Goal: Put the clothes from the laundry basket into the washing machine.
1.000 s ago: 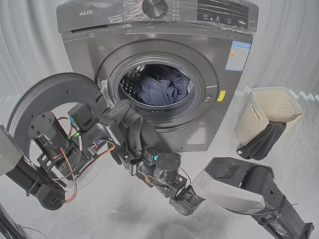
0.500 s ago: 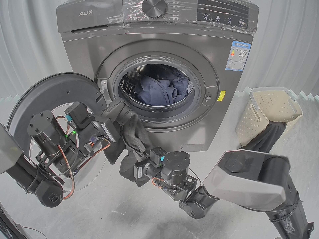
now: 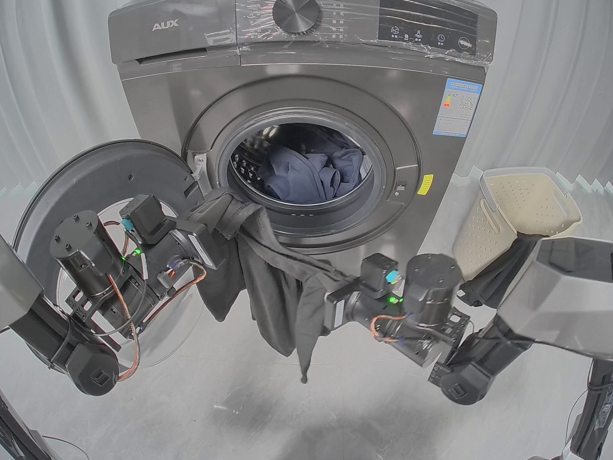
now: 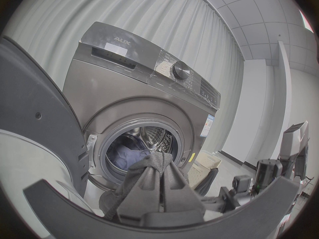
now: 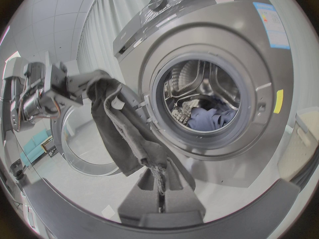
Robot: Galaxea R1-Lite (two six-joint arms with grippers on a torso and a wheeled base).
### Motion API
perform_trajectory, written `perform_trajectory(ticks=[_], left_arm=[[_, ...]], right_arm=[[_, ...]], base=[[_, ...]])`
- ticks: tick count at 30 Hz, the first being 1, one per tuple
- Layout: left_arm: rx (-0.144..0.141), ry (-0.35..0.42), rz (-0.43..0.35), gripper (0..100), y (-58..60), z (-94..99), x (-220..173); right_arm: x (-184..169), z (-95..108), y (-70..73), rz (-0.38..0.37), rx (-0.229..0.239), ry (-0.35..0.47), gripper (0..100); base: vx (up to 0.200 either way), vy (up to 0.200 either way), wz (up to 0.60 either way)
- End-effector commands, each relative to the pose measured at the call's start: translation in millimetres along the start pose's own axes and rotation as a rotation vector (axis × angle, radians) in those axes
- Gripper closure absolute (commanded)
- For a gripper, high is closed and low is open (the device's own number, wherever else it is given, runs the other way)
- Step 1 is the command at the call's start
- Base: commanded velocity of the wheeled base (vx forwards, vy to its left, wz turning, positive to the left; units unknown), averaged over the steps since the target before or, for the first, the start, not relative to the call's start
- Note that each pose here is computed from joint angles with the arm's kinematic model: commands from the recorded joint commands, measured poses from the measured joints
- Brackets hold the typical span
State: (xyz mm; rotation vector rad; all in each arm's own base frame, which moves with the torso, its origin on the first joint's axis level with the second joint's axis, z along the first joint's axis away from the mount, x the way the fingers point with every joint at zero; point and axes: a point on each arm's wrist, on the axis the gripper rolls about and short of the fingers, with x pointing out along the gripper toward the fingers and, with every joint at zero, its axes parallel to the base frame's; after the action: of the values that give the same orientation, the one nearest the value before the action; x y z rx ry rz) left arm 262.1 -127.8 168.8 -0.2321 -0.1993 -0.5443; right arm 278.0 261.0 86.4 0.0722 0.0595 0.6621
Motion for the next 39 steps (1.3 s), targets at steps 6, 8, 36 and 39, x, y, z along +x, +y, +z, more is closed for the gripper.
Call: perform_trajectory(ticks=[6, 8, 36, 39], left_arm=[[0.002, -0.018, -0.005, 100, -1.2, 6.6, -2.9], [0.004, -0.023, -0.014, 100, -2.7, 9.7, -6.4], [0.019, -0.066, -0.098, 100, -12.8, 34.8, -34.0], [0.020, -0.071, -0.097, 100, -12.6, 35.9, -33.7]], right_arm=[[-30.0, 34.3, -43.3, -0.054, -0.021, -0.056, 100], [-31.4, 42.8, -53.7, -0.078, -0.023, -0.104, 100], [-71.7, 123.0, -55.3, -0.173, 0.040, -0.387, 100], [-72.0, 125.5, -53.6, -0.185, 0.046, -0.396, 100]], base=[[0.000, 0.000, 0.00], [0.000, 0.000, 0.00], [0.000, 0.000, 0.00], [0.000, 0.000, 0.00]])
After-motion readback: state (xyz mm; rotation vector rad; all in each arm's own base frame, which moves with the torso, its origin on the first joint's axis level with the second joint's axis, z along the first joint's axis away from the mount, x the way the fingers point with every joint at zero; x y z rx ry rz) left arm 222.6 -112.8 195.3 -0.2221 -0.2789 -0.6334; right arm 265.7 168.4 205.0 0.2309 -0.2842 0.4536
